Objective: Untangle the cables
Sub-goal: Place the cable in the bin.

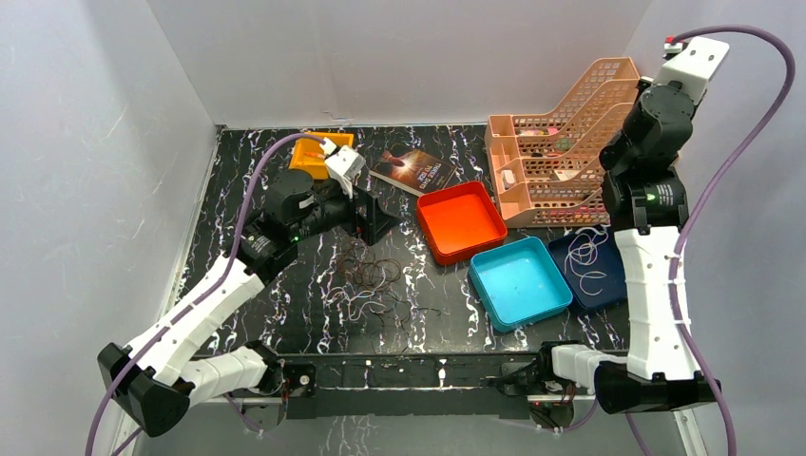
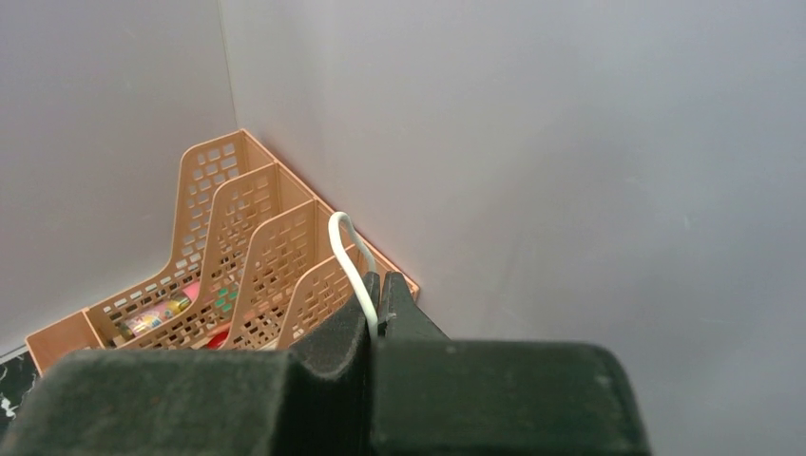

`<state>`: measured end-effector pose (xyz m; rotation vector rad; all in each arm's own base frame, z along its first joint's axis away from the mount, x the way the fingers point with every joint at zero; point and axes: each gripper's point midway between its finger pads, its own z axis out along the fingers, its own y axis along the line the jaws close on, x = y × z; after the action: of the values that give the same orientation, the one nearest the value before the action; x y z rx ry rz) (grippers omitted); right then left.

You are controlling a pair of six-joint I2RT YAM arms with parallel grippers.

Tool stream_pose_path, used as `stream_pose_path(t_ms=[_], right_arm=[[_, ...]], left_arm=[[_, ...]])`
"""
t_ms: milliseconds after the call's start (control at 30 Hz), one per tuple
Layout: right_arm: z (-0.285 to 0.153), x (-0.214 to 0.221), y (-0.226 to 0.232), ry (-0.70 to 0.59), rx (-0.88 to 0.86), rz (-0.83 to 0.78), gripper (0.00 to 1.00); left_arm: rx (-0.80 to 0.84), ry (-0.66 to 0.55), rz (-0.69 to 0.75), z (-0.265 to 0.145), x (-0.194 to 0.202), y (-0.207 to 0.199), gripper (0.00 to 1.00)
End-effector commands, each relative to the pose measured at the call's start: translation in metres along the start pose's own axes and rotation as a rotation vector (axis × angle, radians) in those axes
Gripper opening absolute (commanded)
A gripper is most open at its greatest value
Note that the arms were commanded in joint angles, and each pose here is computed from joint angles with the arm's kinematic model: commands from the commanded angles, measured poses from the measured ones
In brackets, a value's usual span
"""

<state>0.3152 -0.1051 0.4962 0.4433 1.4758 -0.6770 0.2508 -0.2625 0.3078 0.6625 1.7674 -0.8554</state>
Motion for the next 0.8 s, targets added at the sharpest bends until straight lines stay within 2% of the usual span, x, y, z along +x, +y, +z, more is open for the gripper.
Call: stream_pose_path(t_ms=[0, 267, 767], right_arm=[[-0.018, -0.030, -0.033, -0.074, 0.066, 0.110, 0.00], [-0.023, -0.016, -0.053, -0.076, 0.165, 0.060, 0.00], [0.002, 0.079, -0.046, 0.076, 0.222, 0.015, 0.00]], left_arm=[[0.037, -0.030, 0.021, -0.003, -0.021, -0.009, 0.85], [0.069, -0.009, 0.012, 0.003, -0.022, -0.014, 0.85], [0.098, 0.031, 0.008, 0.000, -0.019, -0.020, 0.86]])
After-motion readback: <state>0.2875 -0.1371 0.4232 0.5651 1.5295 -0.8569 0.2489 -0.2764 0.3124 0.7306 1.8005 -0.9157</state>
